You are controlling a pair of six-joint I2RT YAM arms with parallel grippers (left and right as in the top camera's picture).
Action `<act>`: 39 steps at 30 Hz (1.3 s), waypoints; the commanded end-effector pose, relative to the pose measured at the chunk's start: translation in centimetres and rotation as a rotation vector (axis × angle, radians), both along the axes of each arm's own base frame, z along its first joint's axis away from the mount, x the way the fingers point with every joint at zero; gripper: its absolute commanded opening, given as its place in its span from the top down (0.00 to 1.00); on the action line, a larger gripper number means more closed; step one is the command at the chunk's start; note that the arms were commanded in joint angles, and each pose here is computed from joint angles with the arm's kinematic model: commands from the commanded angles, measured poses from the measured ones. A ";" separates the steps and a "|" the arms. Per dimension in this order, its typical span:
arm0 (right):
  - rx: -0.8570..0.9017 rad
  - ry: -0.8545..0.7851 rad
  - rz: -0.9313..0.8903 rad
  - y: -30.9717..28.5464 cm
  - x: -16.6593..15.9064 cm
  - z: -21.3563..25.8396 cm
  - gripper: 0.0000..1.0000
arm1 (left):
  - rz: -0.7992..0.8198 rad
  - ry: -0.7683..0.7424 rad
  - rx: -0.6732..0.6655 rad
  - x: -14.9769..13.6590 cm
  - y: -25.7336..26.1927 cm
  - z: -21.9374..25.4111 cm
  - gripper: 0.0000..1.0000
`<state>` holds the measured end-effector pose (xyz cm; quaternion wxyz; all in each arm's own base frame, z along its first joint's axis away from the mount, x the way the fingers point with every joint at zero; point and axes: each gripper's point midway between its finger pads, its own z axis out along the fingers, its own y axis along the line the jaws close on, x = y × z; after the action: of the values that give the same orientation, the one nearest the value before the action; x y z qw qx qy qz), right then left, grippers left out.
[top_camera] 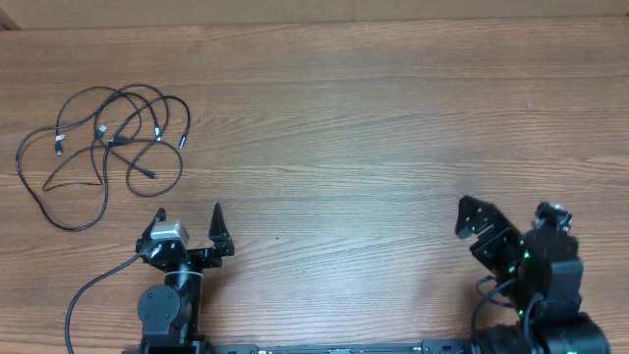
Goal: Untangle cables
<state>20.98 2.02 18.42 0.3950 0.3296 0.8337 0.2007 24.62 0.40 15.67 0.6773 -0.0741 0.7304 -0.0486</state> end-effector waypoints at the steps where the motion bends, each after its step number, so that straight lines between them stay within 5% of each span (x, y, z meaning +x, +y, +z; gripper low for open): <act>1: -0.005 0.001 0.006 0.0 -0.8 -1.9 0.00 | 0.007 -0.002 0.024 0.0 0.1 0.0 0.00; 27: -0.012 0.072 0.006 -0.3 -3.1 -12.0 0.00 | 0.007 -0.002 0.024 0.0 0.1 0.0 0.01; 39: -0.012 0.067 0.006 -0.2 -3.0 -12.1 0.00 | 0.007 -0.002 0.024 0.0 0.1 0.0 0.01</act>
<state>17.95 1.71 6.59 0.3665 0.3353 0.8477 0.1859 24.62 0.40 15.67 0.6773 -0.0741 0.7304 -0.0486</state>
